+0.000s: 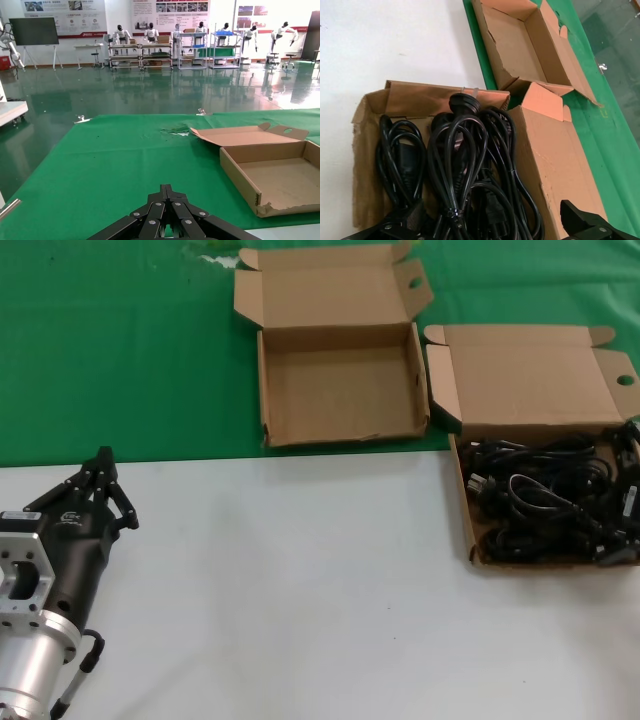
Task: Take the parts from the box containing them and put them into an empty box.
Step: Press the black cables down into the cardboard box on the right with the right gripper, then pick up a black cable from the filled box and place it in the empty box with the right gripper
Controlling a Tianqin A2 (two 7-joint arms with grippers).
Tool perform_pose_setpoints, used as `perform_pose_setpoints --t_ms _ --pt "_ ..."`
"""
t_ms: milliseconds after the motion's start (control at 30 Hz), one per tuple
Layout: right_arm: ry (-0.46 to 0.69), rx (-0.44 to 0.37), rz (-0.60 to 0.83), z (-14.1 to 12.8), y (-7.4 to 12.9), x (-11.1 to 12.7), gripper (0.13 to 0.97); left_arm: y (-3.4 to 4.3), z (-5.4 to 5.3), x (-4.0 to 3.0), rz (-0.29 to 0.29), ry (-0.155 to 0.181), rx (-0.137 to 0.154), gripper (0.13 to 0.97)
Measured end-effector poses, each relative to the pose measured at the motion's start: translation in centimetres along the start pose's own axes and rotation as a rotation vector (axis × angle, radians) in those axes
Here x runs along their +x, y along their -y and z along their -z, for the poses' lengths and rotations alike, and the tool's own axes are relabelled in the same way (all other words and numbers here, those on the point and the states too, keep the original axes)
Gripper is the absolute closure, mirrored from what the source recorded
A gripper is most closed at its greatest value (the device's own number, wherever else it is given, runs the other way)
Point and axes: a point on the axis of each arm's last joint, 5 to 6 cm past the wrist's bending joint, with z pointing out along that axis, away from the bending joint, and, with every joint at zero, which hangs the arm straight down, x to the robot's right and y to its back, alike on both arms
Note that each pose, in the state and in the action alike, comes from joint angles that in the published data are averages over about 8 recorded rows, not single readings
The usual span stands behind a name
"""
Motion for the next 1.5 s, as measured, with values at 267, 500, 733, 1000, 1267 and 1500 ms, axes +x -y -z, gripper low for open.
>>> perform_pose_setpoints --t_ms 267,500,733,1000,1267,1500 --pt "-0.013 -0.005 0.005 -0.9 0.1 0.1 0.214 0.00 0.0 0.00 0.000 0.000 0.000 0.958" --pt "-0.017 -0.007 0.009 -1.2 0.3 0.1 0.264 0.00 0.0 0.00 0.000 0.000 0.000 0.958" --pt "-0.014 -0.009 0.009 -1.3 0.3 -0.2 0.389 0.00 0.0 0.00 0.000 0.000 0.000 0.958" --pt "-0.015 -0.012 0.008 -1.1 0.2 -0.3 0.567 0.00 0.0 0.00 0.000 0.000 0.000 0.958" --pt "-0.018 -0.018 0.009 -0.5 0.0 -0.3 0.733 0.00 0.0 0.00 0.000 0.000 0.000 0.958" --pt "-0.022 -0.024 0.011 0.1 -0.3 -0.2 0.836 0.00 0.0 0.00 0.000 0.000 0.000 0.958"
